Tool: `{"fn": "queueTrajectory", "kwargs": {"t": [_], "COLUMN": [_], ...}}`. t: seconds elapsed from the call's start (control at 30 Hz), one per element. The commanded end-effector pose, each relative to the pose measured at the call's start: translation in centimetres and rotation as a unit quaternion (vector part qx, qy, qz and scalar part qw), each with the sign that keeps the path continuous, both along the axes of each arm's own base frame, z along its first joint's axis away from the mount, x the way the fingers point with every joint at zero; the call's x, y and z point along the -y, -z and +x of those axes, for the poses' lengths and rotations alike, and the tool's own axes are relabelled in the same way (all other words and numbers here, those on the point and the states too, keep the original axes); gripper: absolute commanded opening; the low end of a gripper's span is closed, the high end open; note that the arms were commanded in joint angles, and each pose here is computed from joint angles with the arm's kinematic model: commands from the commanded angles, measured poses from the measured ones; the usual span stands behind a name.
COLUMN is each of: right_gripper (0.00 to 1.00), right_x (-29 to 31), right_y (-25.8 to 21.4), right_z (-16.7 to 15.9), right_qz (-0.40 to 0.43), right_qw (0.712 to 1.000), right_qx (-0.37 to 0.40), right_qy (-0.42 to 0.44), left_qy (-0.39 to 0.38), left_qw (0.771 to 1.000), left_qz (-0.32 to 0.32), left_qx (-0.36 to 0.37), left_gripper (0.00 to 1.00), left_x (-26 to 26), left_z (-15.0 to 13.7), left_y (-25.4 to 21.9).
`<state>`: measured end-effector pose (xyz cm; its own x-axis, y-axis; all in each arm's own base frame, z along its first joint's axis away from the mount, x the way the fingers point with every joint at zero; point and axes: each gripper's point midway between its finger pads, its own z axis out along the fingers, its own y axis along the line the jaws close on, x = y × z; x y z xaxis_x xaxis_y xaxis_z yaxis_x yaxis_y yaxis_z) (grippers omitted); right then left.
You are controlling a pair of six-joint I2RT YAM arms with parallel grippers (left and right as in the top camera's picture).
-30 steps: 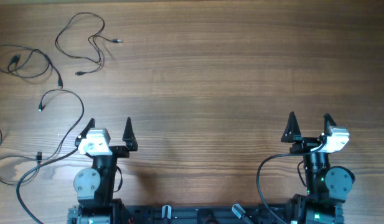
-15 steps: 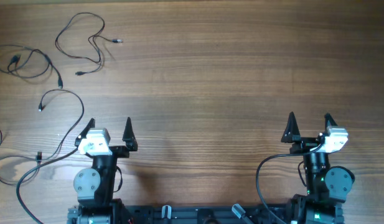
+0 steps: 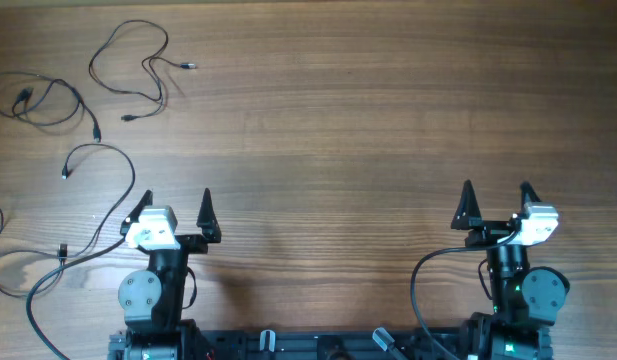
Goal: Untangle cables
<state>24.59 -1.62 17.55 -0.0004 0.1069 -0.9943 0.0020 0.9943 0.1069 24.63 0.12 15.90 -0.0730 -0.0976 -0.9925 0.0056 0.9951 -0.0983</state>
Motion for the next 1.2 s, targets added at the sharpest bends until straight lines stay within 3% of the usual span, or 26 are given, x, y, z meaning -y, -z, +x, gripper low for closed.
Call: {"fn": "queueTrajectory", "kwargs": {"t": [0.0,0.23,0.4,1.17], "right_gripper": [1.00,1.00,1.00,1.00], "right_x": [-1.1,-1.7,-0.7,-0.1], "right_y": [-0.3,-0.3,-0.2,-0.1], "right_z": [0.0,0.0,0.0,0.0], "right_qz": [-0.007,-0.010,-0.061,-0.026], "right_qw": [1.000,0.999,0.998,1.000], "right_qx": [0.008,0.009,0.006,0.003], "right_qy": [-0.022,-0.034,-0.004,0.014], "left_qy": [0.008,0.008,0.008,0.008], "left_qw": [1.000,1.000,1.000,1.000], "left_qz": [0.009,0.009,0.009,0.009], "left_qx": [-0.002,-0.002,-0.002,-0.002], "left_gripper": [1.00,1.00,1.00,1.00], "left_x": [0.3,0.3,0.3,0.3], "left_z": [0.0,0.0,0.0,0.0], "left_y": [0.3,0.2,0.3,0.3]}}
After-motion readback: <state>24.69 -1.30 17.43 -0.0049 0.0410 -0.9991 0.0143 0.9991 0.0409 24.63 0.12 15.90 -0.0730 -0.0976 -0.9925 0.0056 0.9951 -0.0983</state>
